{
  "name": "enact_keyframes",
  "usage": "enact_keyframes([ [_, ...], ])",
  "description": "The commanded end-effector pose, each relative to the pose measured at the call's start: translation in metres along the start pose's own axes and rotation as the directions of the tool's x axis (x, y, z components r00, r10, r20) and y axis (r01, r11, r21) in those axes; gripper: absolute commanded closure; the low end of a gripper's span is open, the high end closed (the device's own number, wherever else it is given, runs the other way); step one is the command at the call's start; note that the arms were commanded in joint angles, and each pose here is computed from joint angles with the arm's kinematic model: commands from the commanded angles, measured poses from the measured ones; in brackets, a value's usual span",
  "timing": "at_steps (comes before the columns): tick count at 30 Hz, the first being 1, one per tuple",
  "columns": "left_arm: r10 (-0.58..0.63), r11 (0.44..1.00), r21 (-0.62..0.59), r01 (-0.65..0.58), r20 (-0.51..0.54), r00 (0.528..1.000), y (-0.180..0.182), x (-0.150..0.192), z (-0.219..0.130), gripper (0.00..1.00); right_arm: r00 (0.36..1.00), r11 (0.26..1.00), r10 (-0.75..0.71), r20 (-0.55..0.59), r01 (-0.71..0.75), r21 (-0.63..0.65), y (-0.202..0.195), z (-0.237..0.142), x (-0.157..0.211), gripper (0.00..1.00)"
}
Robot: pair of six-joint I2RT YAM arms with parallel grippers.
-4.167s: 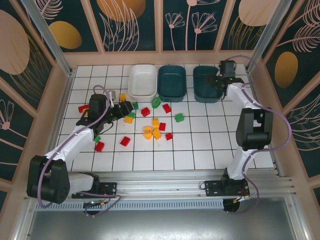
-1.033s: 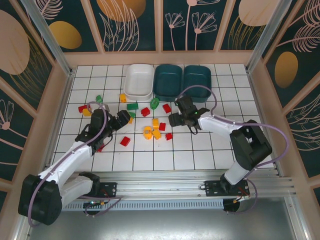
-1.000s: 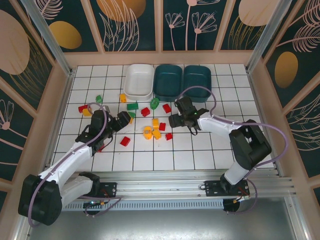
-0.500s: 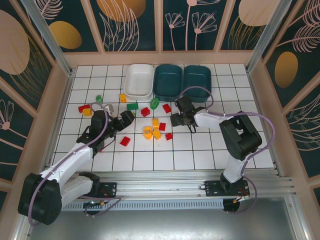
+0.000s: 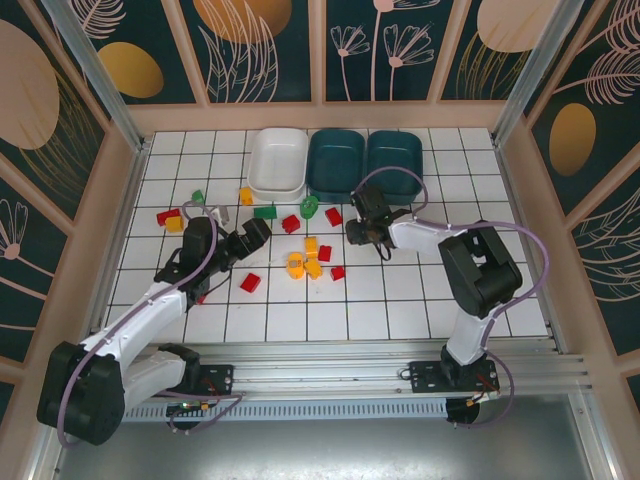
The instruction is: Sort the legos into containers by color
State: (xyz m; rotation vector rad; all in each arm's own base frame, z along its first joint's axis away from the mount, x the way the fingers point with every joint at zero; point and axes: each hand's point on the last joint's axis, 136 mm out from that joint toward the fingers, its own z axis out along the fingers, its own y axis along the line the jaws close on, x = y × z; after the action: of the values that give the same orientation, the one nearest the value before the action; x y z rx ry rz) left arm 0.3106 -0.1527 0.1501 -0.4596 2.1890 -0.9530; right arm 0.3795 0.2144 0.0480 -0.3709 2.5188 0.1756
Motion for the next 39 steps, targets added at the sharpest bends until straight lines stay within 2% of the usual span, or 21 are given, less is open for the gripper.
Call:
enact_keyframes([
  [1, 0.041, 0.999, 0.018, -0.041, 0.011, 0.999, -0.014, -0.009, 0.0, 0.02, 0.986, 1.0, 0.026, 0.164, -0.028, 0.01, -0.002, -0.04, -0.053, 0.65],
  [6, 0.028, 0.999, 0.037, -0.028, -0.024, 0.999, -0.016, -0.004, 0.006, 0.02, 0.956, 0.988, 0.115, 0.271, -0.138, 0.067, -0.048, -0.061, -0.103, 0.65],
  [10, 0.031, 0.995, 0.102, -0.02, -0.117, 0.993, -0.028, 0.018, 0.018, 0.03, 0.934, 0.964, 0.203, 0.295, -0.243, 0.104, -0.096, -0.049, -0.129, 0.65],
  [16, 0.104, 0.98, 0.187, -0.07, -0.179, 0.978, -0.064, 0.057, 0.036, 0.05, 0.943, 0.948, 0.247, 0.222, -0.282, 0.146, -0.148, -0.001, -0.153, 0.64],
  [21, 0.117, 0.98, 0.182, -0.082, -0.19, 0.975, -0.067, 0.058, 0.044, 0.04, 0.937, 0.937, 0.292, 0.191, -0.32, 0.138, -0.17, 0.014, -0.159, 0.6],
  [23, 0.121, 0.98, 0.178, -0.086, -0.197, 0.973, -0.066, 0.059, 0.044, 0.03, 0.934, 0.937, 0.302, 0.19, -0.327, 0.123, -0.172, 0.014, -0.16, 0.54],
  [26, 0.123, 0.982, 0.168, -0.089, -0.203, 0.971, -0.063, 0.06, 0.045, 0.02, 0.932, 0.938, 0.3, 0.205, -0.327, 0.112, -0.17, 0.007, -0.164, 0.43],
  [32, 0.132, 0.985, 0.136, -0.108, -0.187, 0.973, -0.058, 0.057, 0.043, 0.02, 0.917, 0.945, 0.272, 0.292, -0.312, 0.1, -0.151, -0.041, -0.179, 0.39],
  [36, 0.132, 0.99, 0.056, -0.127, -0.109, 0.985, -0.046, 0.043, 0.038, 0.01, 0.923, 0.973, 0.203, 0.327, -0.229, 0.041, -0.086, -0.071, -0.16, 0.39],
  [39, 0.096, 0.989, -0.11, -0.095, 0.008, 0.995, -0.015, 0.022, 0.028, 0.01, 0.952, 0.992, 0.122, 0.281, -0.125, -0.008, -0.021, -0.069, -0.12, 0.39],
])
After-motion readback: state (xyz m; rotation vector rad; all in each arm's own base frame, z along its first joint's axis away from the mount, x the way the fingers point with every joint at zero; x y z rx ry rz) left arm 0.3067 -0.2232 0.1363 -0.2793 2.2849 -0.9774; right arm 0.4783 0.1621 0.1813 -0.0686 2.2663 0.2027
